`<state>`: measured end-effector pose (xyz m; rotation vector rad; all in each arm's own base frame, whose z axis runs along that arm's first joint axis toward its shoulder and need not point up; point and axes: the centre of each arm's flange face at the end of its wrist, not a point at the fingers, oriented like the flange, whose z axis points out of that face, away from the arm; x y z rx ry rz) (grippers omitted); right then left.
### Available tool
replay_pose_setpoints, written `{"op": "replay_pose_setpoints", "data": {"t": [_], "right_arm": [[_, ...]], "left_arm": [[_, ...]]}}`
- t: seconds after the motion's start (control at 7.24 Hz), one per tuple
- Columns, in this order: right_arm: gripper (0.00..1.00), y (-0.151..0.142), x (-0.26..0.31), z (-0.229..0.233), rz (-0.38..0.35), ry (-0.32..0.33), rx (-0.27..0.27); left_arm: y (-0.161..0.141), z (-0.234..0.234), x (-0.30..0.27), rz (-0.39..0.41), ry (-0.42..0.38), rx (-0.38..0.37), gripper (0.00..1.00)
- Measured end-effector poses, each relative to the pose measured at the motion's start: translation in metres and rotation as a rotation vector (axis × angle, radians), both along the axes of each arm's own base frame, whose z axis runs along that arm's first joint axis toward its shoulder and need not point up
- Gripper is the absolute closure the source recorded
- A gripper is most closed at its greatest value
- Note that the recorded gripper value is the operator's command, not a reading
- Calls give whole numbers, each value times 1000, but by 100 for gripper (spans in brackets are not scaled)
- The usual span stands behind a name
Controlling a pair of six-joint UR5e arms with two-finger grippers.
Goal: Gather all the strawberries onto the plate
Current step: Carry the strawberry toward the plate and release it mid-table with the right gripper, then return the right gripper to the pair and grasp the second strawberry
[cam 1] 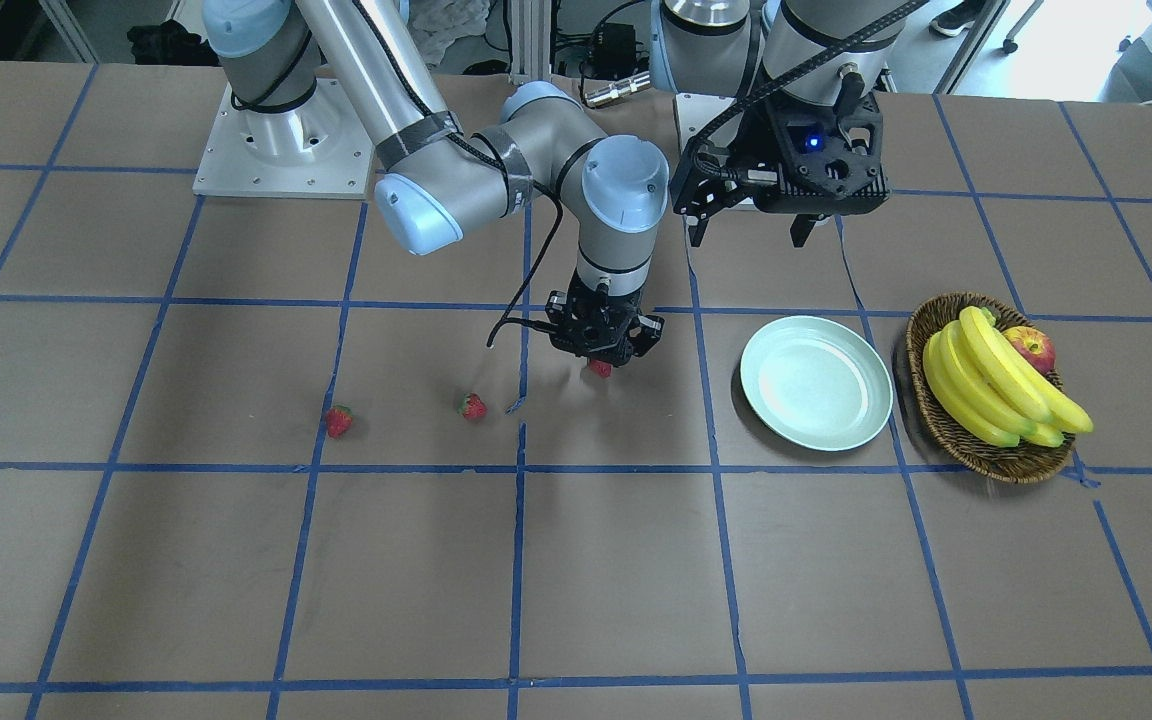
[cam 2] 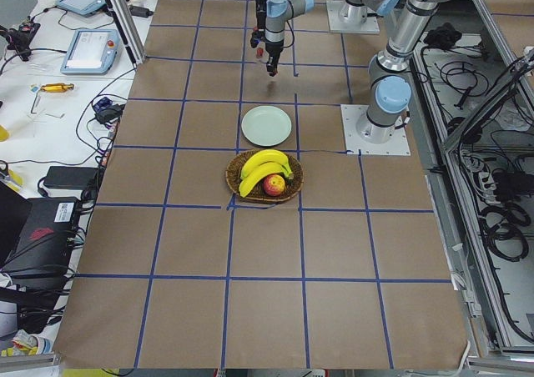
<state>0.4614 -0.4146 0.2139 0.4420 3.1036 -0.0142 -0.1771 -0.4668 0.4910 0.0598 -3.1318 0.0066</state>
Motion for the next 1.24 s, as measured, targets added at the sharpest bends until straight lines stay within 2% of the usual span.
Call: {"op": "replay_pose_setpoints", "data": {"t": [0.14,0.28,0.41,0.55,0.69,0.97,1.24], "right_arm": [[0,-8,-16,16,7,6,3],[0,-28,-52,40,6,15,14],[0,-58,-104,58,-29,19,16],[0,-87,-161,64,-106,25,20],[0,-104,-213,51,-185,38,50],[0,-96,-268,8,-268,55,132],[0,-89,-286,-17,-292,77,146]], "left_arm": [[0,0,0,-1,0,0,0],[0,0,0,-2,0,0,0],[0,0,0,-2,0,0,0],[0,0,0,-1,0,1,0],[0,-1,0,0,0,2,0],[-1,-2,0,2,1,4,0],[-1,-2,0,1,1,5,0]]}}
